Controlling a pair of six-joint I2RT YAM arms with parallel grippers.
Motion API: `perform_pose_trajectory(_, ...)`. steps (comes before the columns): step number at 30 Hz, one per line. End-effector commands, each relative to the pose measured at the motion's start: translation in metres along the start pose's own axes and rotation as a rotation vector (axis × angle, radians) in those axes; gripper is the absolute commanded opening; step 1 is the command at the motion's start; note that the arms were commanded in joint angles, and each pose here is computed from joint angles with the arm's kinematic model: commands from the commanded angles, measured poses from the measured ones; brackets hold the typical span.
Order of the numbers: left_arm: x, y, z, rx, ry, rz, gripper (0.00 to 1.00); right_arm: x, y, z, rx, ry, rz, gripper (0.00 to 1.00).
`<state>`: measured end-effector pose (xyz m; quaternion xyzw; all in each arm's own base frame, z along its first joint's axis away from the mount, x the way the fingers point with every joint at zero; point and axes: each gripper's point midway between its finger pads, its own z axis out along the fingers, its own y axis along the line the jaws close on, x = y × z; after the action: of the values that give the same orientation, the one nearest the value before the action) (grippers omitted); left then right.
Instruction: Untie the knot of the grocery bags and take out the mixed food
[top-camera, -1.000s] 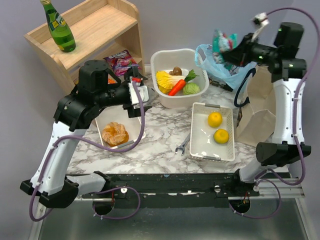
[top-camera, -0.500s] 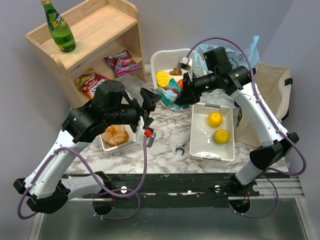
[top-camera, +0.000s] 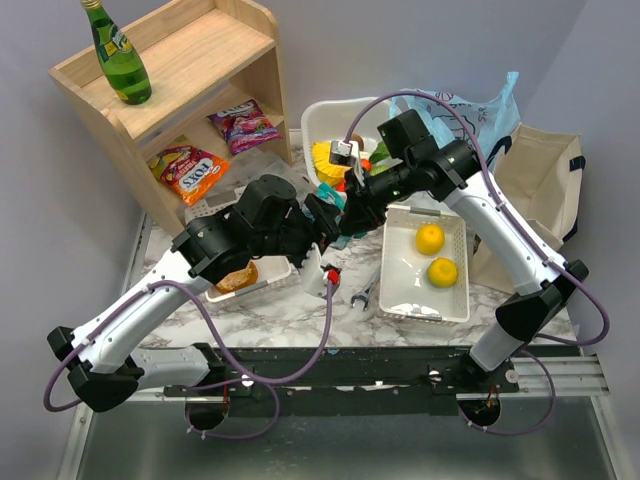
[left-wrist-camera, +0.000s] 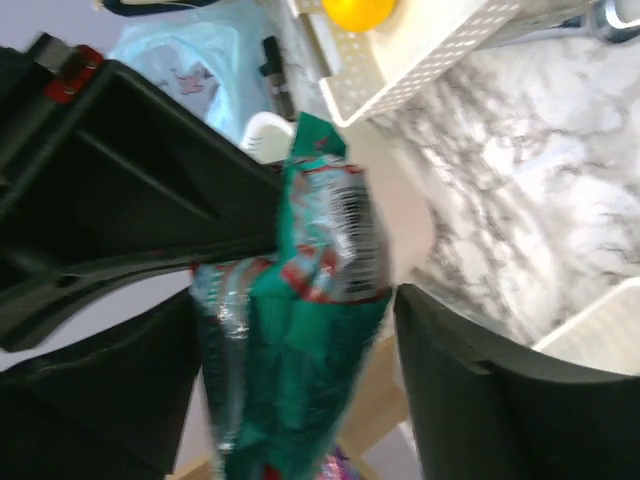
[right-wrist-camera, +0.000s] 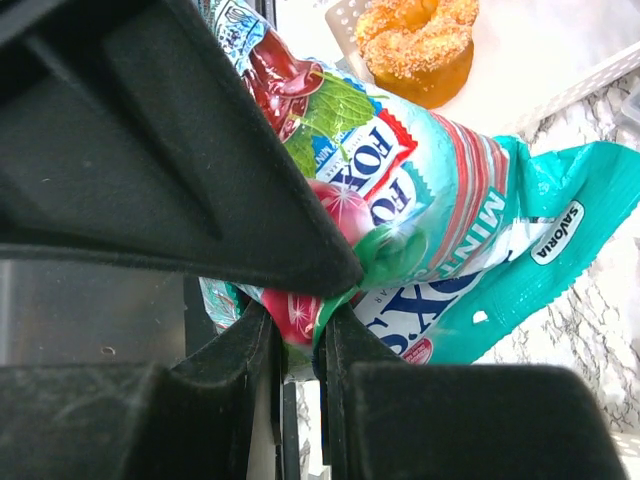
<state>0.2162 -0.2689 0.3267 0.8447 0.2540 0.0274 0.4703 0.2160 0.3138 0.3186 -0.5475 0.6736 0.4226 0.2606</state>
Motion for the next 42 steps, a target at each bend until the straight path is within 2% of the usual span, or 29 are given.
perform_pose_trajectory(1, 0.008, 0.016, -0.006, -0.088, 0.054, -0.172, 0.49, 0.007, 0.006, -0.007, -0.001, 0.018, -0.039, 0.10)
perform_pose_trajectory(3, 0.004, 0.020, -0.014, -0.109, 0.025, -0.245, 0.30, 0.008, 0.007, -0.011, 0.015, 0.028, -0.048, 0.25)
perform_pose_trajectory(4, 0.001, 0.020, -0.017, -0.124, 0.001, -0.285, 0.22, 0.009, 0.007, -0.014, 0.028, 0.033, -0.051, 0.36)
perform_pose_trajectory(5, -0.003, 0.022, -0.021, -0.141, -0.024, -0.318, 0.15, 0.009, 0.006, -0.018, 0.055, 0.037, -0.062, 0.51)
perform_pose_trajectory(7, -0.010, 0.023, -0.029, -0.164, -0.078, -0.388, 0.08, 0.007, 0.003, -0.029, 0.135, 0.027, -0.081, 0.72)
perform_pose_trajectory(9, -0.019, 0.028, -0.040, -0.206, -0.154, -0.486, 0.03, 0.001, 0.002, -0.040, 0.209, -0.016, -0.130, 0.83)
perform_pose_trajectory(12, -0.028, 0.040, -0.054, -0.250, -0.273, -0.684, 0.00, -0.011, 0.009, -0.053, 0.270, -0.111, -0.218, 0.92)
perform_pose_trajectory(15, -0.036, 0.056, -0.064, -0.263, -0.380, -0.867, 0.00, -0.019, 0.015, -0.051, 0.251, -0.171, -0.249, 0.95)
perform_pose_trajectory(16, -0.038, 0.061, -0.067, -0.263, -0.412, -0.910, 0.00, -0.022, 0.015, -0.049, 0.240, -0.182, -0.253, 1.00)
perform_pose_trajectory(18, -0.045, 0.070, -0.071, -0.260, -0.472, -0.984, 0.00, -0.028, 0.012, -0.045, 0.231, -0.209, -0.259, 1.00)
perform_pose_trajectory(24, -0.057, 0.082, -0.076, -0.232, -0.556, -1.080, 0.00, -0.058, 0.001, -0.034, 0.282, -0.297, -0.345, 0.97)
perform_pose_trajectory(26, -0.061, 0.082, -0.077, -0.222, -0.575, -1.099, 0.00, -0.063, -0.004, -0.032, 0.312, -0.314, -0.363, 0.83)
perform_pose_trajectory(28, -0.061, 0.083, -0.082, -0.231, -0.576, -1.129, 0.01, -0.063, -0.006, -0.033, 0.327, -0.314, -0.386, 0.55)
perform_pose_trajectory(30, -0.053, 0.081, -0.088, -0.244, -0.566, -1.190, 0.19, -0.058, -0.003, -0.034, 0.323, -0.301, -0.420, 0.38)
perform_pose_trajectory(31, -0.050, 0.080, -0.092, -0.243, -0.565, -1.221, 0.36, -0.055, -0.001, -0.035, 0.322, -0.297, -0.437, 0.30)
perform_pose_trajectory(32, -0.045, 0.076, -0.094, -0.230, -0.562, -1.248, 0.48, -0.050, 0.000, -0.035, 0.321, -0.290, -0.449, 0.24)
perform_pose_trajectory(34, -0.041, 0.069, -0.096, -0.195, -0.551, -1.269, 0.64, -0.044, 0.005, -0.035, 0.307, -0.285, -0.458, 0.16)
perform_pose_trajectory(38, -0.040, 0.059, -0.090, -0.158, -0.526, -1.265, 0.82, -0.043, 0.013, -0.032, 0.263, -0.298, -0.451, 0.11)
perform_pose_trajectory(42, -0.043, 0.061, -0.088, -0.139, -0.524, -1.202, 0.84, -0.044, 0.014, -0.029, 0.241, -0.298, -0.450, 0.10)
